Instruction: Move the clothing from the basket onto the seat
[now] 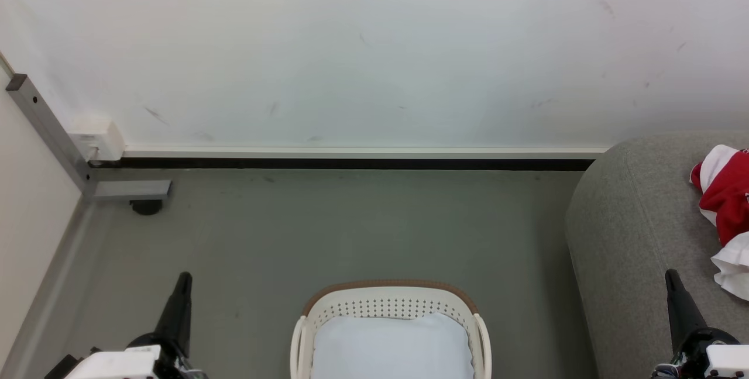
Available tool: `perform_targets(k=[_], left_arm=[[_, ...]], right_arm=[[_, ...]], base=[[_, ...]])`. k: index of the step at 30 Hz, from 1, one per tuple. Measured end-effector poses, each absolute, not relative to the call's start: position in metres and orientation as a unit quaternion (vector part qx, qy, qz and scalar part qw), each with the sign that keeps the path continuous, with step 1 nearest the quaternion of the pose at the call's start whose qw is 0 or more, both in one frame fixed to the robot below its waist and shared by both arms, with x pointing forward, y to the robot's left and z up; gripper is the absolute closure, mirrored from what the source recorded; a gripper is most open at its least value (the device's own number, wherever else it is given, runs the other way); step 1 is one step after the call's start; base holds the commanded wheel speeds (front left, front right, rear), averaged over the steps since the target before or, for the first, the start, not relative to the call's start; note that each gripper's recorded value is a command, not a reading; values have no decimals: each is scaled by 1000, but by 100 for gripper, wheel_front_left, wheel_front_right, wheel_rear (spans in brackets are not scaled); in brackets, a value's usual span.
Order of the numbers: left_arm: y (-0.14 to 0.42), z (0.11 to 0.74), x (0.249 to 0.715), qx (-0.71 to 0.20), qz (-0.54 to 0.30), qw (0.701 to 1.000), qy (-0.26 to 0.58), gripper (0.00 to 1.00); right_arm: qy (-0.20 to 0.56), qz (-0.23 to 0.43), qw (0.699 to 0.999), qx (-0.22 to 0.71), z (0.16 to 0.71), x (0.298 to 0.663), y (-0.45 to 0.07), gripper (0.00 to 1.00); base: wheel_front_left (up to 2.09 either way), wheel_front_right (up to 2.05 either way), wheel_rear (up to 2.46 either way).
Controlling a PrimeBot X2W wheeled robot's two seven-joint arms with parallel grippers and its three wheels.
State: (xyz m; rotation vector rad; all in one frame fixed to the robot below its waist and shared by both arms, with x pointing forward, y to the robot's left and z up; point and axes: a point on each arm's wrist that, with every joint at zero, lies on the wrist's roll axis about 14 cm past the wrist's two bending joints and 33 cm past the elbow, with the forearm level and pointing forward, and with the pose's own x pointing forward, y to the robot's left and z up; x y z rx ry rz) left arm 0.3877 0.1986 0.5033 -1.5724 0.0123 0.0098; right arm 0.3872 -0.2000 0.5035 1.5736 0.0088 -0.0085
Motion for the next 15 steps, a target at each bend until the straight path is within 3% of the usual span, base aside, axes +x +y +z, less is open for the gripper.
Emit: perform_targets(k=[15], left_arm=[[199, 503, 388, -708, 4, 706, 5, 100]], right_arm=[[4, -4, 706, 708, 504, 387, -200, 100]], base=[[0, 0, 0]])
